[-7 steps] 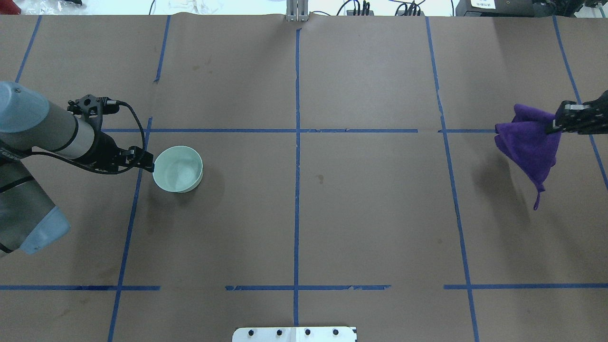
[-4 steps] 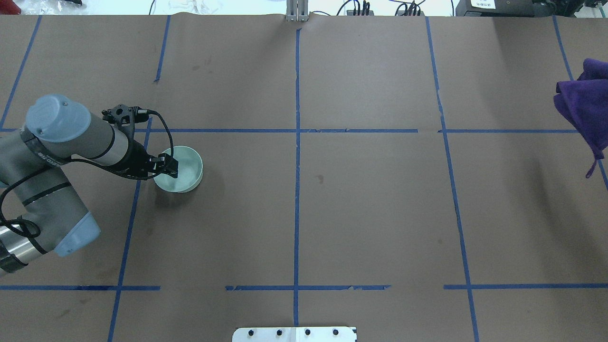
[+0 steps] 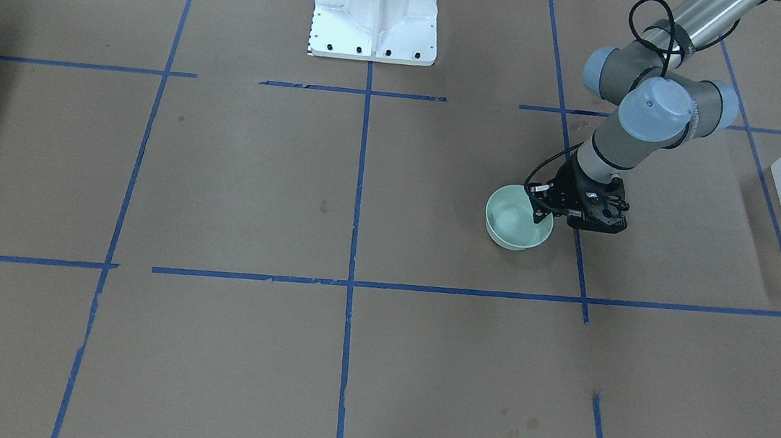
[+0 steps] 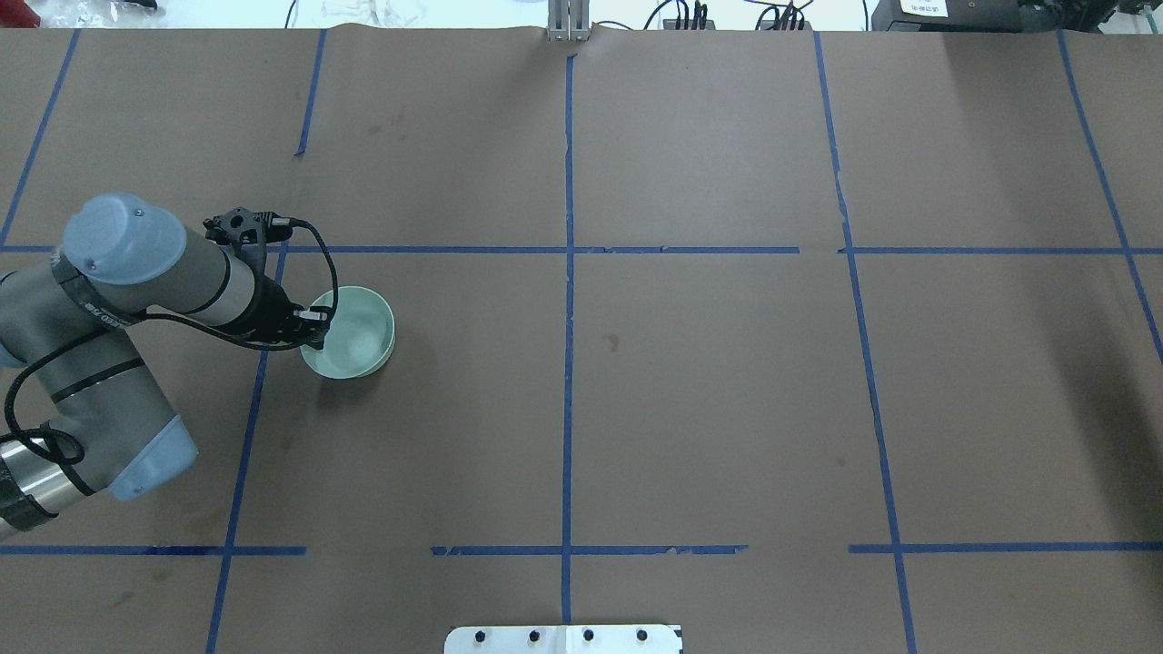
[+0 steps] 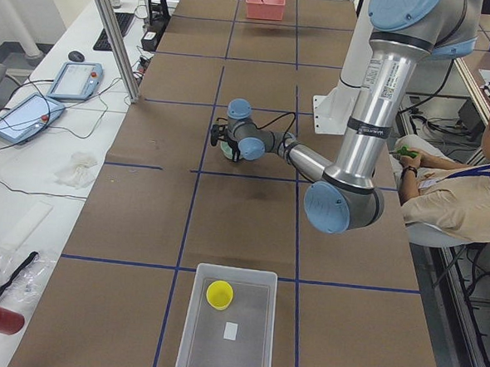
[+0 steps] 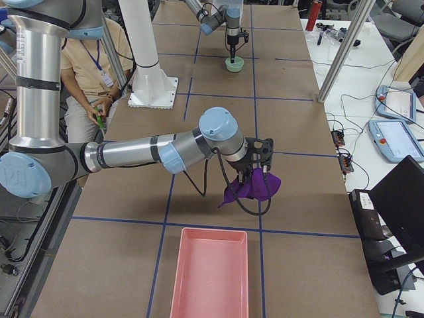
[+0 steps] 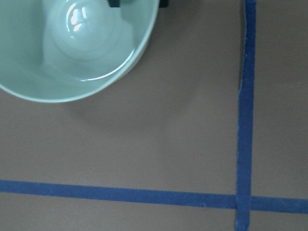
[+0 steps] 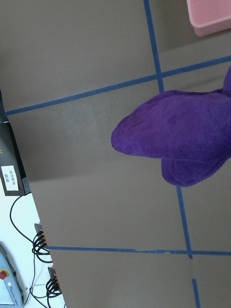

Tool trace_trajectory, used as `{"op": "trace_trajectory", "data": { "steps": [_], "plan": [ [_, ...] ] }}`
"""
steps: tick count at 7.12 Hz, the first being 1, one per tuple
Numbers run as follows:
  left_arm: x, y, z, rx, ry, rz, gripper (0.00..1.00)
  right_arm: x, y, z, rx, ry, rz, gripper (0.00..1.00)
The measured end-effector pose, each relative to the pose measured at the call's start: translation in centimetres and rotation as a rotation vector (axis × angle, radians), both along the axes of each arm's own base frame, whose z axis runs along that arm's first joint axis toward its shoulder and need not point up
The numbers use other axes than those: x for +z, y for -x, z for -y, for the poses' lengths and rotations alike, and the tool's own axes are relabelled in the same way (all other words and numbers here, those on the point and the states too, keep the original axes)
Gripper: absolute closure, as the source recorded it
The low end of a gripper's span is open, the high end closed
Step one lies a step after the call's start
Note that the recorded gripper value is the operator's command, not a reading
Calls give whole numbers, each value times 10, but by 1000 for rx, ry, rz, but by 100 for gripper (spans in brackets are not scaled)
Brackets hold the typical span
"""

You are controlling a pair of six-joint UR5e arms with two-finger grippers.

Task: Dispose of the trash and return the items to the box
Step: 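Carry the bowl to the clear bin while the right drops the cloth in pink bin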

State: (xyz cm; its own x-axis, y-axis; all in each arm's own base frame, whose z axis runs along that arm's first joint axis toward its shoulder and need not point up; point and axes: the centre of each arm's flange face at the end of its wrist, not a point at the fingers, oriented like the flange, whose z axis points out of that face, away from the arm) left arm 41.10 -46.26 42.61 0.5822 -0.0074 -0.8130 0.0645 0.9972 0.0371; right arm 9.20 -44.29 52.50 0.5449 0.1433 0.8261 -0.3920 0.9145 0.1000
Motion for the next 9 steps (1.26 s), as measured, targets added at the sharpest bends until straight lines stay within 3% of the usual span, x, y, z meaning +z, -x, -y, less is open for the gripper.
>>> {"op": "trace_trajectory", "data": {
  "steps": [1, 4, 6, 7, 8, 9],
  "plan": [
    [-8, 9, 4, -12, -11, -8, 100, 19, -10, -17, -15, -13, -35, 100],
    [-47, 77, 43, -37, -112, 34, 100, 120, -40, -101, -132, -18, -273, 100],
    [-59, 161, 83, -48, -231, 116, 100, 186, -59, -132, -227, 7, -332, 100],
    [-56, 208, 101, -40, -298, 170, 100, 206, -63, -133, -247, 21, -336, 45],
    [-47, 254, 113, -12, -367, 232, 100, 220, -67, -125, -254, 32, -334, 12],
    [-30, 302, 119, 24, -427, 295, 100, 227, -69, -116, -250, 44, -328, 0]
  ]
}}
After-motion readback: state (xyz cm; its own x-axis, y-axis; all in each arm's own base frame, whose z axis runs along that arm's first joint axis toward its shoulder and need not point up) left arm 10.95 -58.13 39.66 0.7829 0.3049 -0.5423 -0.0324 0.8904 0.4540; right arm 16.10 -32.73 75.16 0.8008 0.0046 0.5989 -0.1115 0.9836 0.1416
